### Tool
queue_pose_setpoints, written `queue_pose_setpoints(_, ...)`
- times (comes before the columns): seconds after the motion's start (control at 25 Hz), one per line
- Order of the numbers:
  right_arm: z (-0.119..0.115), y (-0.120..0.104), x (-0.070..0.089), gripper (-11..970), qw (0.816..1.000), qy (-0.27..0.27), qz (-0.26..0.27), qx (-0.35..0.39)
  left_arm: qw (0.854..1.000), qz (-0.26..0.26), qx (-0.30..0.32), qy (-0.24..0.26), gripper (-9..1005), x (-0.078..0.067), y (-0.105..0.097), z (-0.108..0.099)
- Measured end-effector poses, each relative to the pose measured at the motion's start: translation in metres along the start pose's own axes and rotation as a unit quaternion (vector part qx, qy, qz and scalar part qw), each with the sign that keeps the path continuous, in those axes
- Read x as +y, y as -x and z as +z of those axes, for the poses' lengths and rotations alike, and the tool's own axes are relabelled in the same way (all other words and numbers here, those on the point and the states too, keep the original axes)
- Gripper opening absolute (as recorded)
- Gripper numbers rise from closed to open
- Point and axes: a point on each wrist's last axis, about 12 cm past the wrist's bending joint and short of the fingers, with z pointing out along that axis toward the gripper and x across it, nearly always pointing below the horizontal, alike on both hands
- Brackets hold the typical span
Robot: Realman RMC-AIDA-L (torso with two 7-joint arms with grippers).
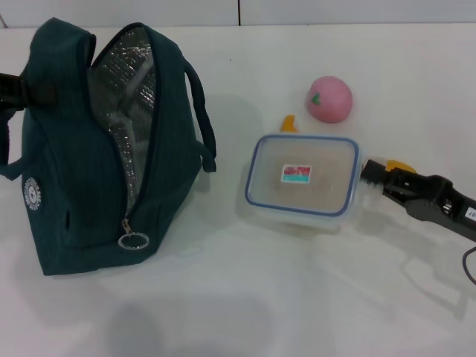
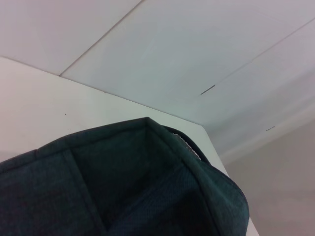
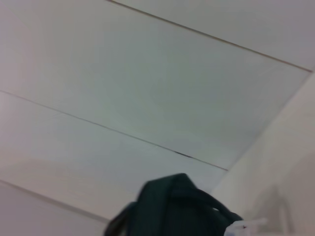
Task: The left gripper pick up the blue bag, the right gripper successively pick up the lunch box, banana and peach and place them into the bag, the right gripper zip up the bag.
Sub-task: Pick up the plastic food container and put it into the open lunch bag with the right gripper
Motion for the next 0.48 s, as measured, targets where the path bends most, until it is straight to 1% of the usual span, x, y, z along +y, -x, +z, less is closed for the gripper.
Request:
queue_pose_setpoints(0.28,-0.002,0.005,0.007,98,0.999,0.031,0.002,-0.021,1.000,-0.004,0.001,-0.007,43,0.002,-0.001,0.003)
queue_pose_setpoints(0.48,-0.002,0.009,0.013,98,0.997,0.059,0.023,-0.034,1.000,0.000,0.001,-0.008,43,0.001,0.000,0.004)
